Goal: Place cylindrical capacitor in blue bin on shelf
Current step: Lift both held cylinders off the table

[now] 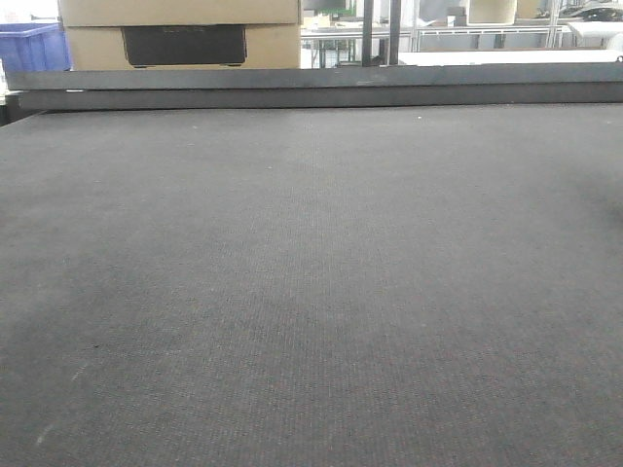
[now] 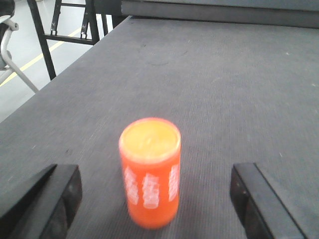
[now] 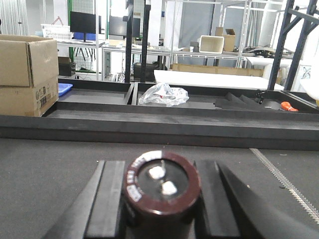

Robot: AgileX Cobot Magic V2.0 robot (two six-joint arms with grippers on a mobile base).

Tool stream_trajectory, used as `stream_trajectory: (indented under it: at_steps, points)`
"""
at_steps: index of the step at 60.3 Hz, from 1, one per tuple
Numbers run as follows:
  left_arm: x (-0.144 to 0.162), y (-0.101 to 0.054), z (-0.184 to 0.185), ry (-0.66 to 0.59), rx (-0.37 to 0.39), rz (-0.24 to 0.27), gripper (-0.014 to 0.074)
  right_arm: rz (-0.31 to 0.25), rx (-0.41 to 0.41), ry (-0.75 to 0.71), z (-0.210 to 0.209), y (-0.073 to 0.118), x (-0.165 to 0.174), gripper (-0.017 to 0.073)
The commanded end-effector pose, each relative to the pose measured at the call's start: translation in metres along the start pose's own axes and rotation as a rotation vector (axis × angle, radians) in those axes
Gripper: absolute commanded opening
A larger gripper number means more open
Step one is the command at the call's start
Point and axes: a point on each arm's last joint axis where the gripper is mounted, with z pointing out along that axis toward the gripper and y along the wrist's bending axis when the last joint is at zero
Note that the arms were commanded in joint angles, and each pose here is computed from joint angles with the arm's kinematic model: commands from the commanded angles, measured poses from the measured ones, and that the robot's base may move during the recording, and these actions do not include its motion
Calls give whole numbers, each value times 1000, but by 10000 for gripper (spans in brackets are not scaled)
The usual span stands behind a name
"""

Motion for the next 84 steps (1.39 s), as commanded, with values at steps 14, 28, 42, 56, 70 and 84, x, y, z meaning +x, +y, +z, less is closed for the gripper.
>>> stream_trajectory:
  at_steps: [14, 28, 42, 56, 70, 84]
  points:
    - [17, 2, 34, 3, -49, -30, 508, -4, -1, -11, -2, 0, -2, -162]
    - [32, 2, 54, 5, -74, -37, 508, -6, -2, -9, -2, 0, -2, -162]
    - [33, 5, 75, -3, -87, -43, 508, -6, -3, -5, -2, 0, -2, -162]
    - [35, 10, 83, 4, -99, -47, 391, -6, -3, -2, -2, 0, -2, -162]
    - [26, 4, 78, 39, -36, 0, -109, -6, -16, 82, -2, 1, 6, -162]
    - [-29, -9, 47, 185, 81, 81, -111, -5, -54, 278, -2, 4, 9, -162]
